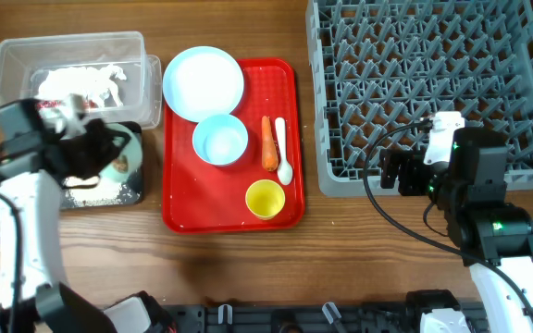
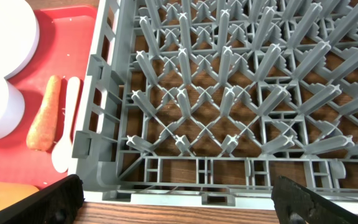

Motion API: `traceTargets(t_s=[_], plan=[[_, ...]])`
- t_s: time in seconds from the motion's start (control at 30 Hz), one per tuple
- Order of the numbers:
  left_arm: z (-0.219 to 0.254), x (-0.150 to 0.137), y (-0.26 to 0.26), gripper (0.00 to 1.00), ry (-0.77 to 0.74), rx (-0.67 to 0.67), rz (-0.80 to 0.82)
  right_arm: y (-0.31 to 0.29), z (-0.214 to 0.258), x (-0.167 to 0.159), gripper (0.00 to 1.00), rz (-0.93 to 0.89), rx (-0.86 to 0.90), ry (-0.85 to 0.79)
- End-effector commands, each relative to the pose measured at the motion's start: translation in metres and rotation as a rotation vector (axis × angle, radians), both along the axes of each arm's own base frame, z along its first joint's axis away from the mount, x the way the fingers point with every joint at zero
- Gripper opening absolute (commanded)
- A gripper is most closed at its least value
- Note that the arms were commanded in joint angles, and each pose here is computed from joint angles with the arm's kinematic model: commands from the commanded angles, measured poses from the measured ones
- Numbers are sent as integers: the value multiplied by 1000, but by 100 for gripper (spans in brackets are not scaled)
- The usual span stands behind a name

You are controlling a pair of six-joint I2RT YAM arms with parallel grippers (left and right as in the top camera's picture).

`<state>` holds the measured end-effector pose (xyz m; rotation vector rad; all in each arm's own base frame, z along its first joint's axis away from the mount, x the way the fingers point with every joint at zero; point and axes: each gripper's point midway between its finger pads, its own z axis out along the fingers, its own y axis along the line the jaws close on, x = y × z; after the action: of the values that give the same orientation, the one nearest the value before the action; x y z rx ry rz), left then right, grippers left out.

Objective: Sort waste into correct bins and load items into the dishwasher rack
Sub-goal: 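Tip the small bowl over the black tray to empty the food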

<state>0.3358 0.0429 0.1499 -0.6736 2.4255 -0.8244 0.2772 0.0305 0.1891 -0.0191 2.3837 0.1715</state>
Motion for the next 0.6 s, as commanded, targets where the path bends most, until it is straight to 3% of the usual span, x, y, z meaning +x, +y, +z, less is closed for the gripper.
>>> traceTargets(t_s=[0.0,0.33,0.57], plan=[[27,8,13,4,-181,-234,-52,3,11,3,100,17,3,-26],[42,10,53,4,-395,-601,-49,3,11,3,100,17,3,-26],[33,10,66,4,-410,-640,-28,3,10,3,100,17,3,-26]])
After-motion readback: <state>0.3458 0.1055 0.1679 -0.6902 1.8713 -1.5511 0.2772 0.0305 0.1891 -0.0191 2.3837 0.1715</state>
